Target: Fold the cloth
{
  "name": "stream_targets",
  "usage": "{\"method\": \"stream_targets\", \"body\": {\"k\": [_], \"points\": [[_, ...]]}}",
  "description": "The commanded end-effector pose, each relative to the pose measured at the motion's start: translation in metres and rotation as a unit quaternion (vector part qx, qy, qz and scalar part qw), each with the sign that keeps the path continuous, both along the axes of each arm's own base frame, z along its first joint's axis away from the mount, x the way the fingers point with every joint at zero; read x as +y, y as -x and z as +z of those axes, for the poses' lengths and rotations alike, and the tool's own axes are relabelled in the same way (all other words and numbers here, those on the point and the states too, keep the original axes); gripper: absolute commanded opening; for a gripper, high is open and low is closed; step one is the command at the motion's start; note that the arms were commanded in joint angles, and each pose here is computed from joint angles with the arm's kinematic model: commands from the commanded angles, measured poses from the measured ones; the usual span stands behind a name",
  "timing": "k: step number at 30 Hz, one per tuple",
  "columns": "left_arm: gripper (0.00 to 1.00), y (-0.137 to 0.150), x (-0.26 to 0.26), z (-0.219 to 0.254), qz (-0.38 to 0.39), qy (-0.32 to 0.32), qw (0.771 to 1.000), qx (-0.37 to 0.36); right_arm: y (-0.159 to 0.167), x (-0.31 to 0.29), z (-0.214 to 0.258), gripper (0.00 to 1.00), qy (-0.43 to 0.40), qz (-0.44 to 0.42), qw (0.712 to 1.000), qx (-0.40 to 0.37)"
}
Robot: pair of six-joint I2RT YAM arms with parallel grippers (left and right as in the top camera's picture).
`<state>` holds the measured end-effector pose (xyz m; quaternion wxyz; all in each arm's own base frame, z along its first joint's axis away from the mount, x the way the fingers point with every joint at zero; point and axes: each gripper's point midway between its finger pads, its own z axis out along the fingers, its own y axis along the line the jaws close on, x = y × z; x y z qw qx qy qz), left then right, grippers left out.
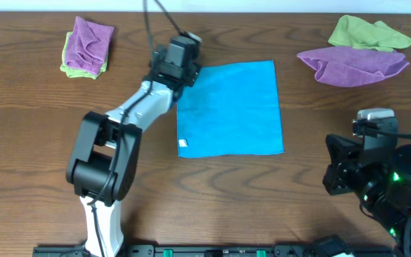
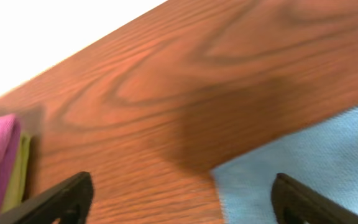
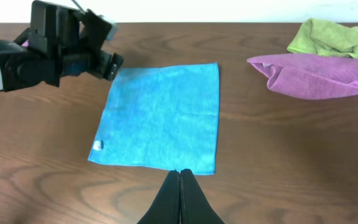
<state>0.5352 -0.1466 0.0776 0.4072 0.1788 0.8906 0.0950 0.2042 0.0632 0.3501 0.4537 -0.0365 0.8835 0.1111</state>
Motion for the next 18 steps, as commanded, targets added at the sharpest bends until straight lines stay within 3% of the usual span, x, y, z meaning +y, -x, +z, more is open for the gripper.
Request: {"method": "stream_targets", "body": {"k": [1, 4, 8, 10, 13, 15, 18], "points": [[0.95, 0.005, 0.023, -0.011, 0.074, 0.061, 0.995, 0.037, -0.004, -0.001, 0.001, 0.01, 0.009, -0.004, 1.000, -0.001], [0.95, 0.054, 0.009, -0.016, 0.031, 0.094, 0.982, 0.158, -0.020, 0.000, -0.027, 0.01, 0.040, -0.009, 0.998, 0.046], [0.95, 0.103, -0.020, 0.022, -0.036, 0.170, 0.958, 0.230, -0.047, 0.013, -0.067, 0.05, 0.071, 0.019, 0.992, 0.101], [0.95, 0.127, -0.031, 0.057, -0.068, 0.211, 0.945, 0.241, -0.060, 0.018, -0.087, 0.19, 0.070, 0.035, 0.988, 0.132], [0.95, 0.155, -0.026, 0.096, -0.076, 0.223, 0.942, 0.237, -0.077, 0.012, -0.101, 0.32, 0.035, 0.046, 0.986, 0.155], [0.95, 0.185, -0.020, 0.125, -0.077, 0.243, 0.935, 0.245, -0.089, -0.007, -0.100, 0.42, -0.003, 0.049, 0.988, 0.144], [0.95, 0.225, -0.018, 0.161, -0.112, 0.313, 0.910, 0.248, -0.095, -0.043, -0.094, 0.66, -0.064, 0.057, 0.991, 0.108]]}}
